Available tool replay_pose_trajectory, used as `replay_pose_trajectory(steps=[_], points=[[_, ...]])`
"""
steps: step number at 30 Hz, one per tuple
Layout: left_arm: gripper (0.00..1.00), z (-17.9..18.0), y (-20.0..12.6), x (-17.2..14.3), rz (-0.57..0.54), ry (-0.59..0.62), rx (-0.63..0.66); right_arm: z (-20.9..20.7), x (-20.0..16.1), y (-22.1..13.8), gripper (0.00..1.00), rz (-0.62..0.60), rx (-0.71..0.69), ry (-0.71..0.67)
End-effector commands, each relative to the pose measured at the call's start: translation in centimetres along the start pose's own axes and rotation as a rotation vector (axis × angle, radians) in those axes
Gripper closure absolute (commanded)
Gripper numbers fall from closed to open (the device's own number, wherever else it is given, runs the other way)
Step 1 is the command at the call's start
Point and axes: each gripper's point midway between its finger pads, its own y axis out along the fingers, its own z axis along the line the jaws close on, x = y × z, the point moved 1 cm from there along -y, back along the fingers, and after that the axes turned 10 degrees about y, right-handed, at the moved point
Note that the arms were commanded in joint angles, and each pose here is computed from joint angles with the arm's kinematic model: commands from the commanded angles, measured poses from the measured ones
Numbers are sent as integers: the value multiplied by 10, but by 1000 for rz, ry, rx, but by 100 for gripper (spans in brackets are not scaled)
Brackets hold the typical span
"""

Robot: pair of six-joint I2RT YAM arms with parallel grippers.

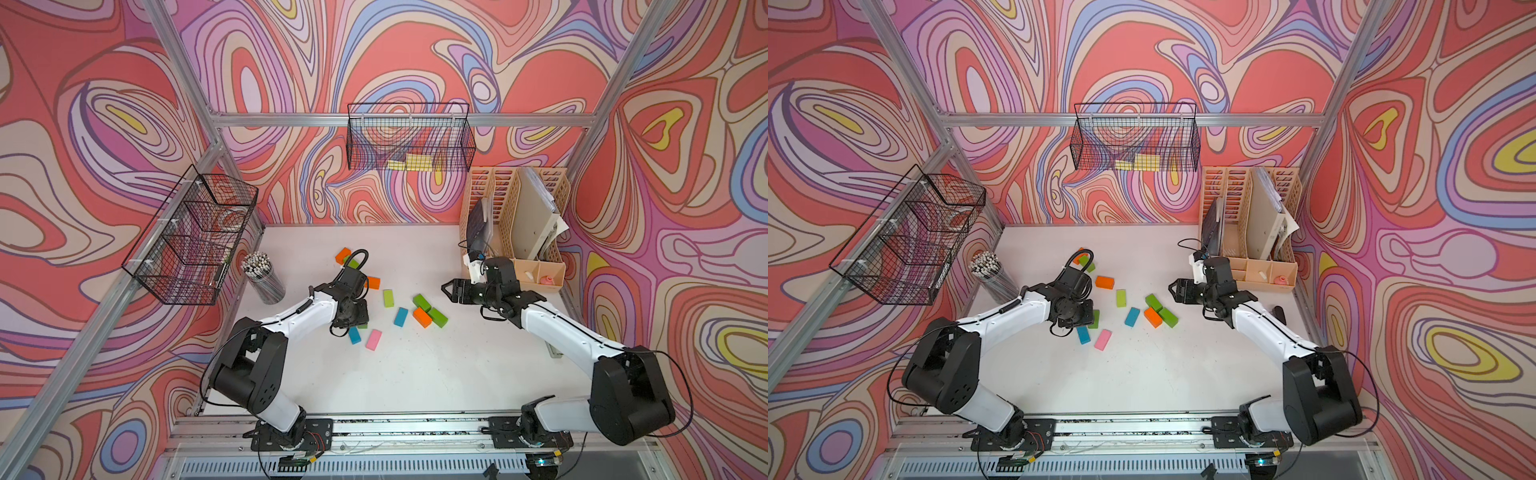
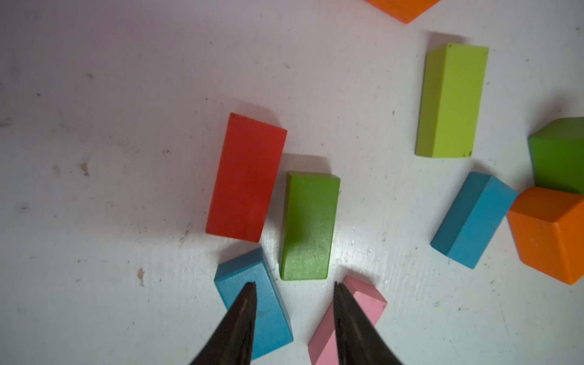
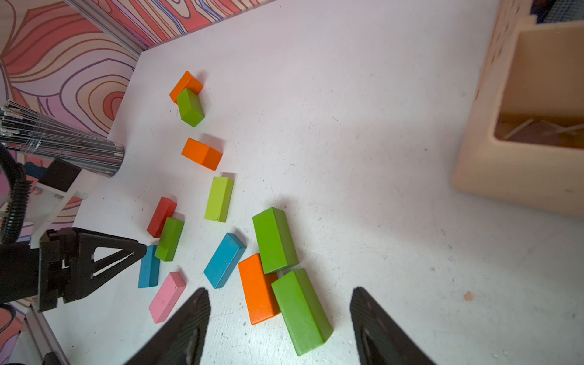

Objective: Assemble the letter c with building blocks
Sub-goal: Pick up the building block from the center of the board.

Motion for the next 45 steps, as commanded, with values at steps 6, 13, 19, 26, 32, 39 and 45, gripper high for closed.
replay_pose_trajectory(steps=[6,13,19,26,32,39,45], points=[[58,-6,8,16,-21,26,7,5,2,-3,26,-8,10,-16],[60,-8,17,18,-11,38,13,6,2,-4,26,-12,11,-19],[61,-10,25,19,8,47,10,7,1,-4,26,-9,18,-22],[60,-10,33,17,36,54,24,9,1,-6,26,-9,29,-23],[59,-11,40,13,58,67,34,11,1,-6,26,-12,38,-28],[66,-13,42,11,72,73,33,12,2,-8,26,-19,42,-33],[71,-41,24,17,35,85,-36,11,2,-8,26,-22,41,-32]])
